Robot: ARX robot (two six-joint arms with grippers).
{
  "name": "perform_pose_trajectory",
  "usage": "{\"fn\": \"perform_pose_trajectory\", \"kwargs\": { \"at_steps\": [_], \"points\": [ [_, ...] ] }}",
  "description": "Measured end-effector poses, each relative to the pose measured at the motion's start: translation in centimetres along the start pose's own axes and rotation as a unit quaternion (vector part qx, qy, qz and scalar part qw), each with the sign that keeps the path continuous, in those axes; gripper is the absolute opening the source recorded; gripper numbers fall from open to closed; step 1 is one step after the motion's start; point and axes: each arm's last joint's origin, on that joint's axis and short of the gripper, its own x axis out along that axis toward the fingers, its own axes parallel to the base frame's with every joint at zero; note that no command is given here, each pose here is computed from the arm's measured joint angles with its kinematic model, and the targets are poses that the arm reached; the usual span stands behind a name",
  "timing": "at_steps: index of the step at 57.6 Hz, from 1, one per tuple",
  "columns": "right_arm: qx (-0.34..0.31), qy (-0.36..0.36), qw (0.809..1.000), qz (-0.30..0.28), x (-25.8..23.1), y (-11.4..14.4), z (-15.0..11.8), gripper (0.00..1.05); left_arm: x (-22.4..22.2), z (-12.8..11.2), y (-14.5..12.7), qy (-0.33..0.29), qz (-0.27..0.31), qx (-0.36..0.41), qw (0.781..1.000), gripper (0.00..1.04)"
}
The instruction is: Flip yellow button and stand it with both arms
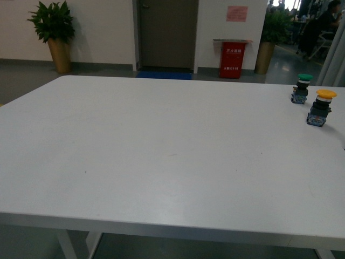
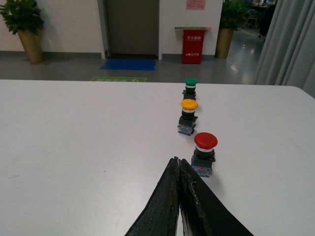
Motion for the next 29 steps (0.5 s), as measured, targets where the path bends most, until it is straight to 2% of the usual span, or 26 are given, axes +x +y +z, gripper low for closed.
{"fn": "perform_pose_trajectory", "kwargs": {
  "at_steps": [12,29],
  "points": [
    [0.000,0.000,1.000,-0.002,-1.6,0.0,-2.9,0.03,0.0,0.0,0.0,0.000,0.000,0.000,1.000,0.99],
    [0.000,-0.001,1.000,-0.002,-2.8,0.0,-4.6,0.03,0.0,0.0,0.0,0.000,0.000,0.000,1.000,0.99]
  ]
}}
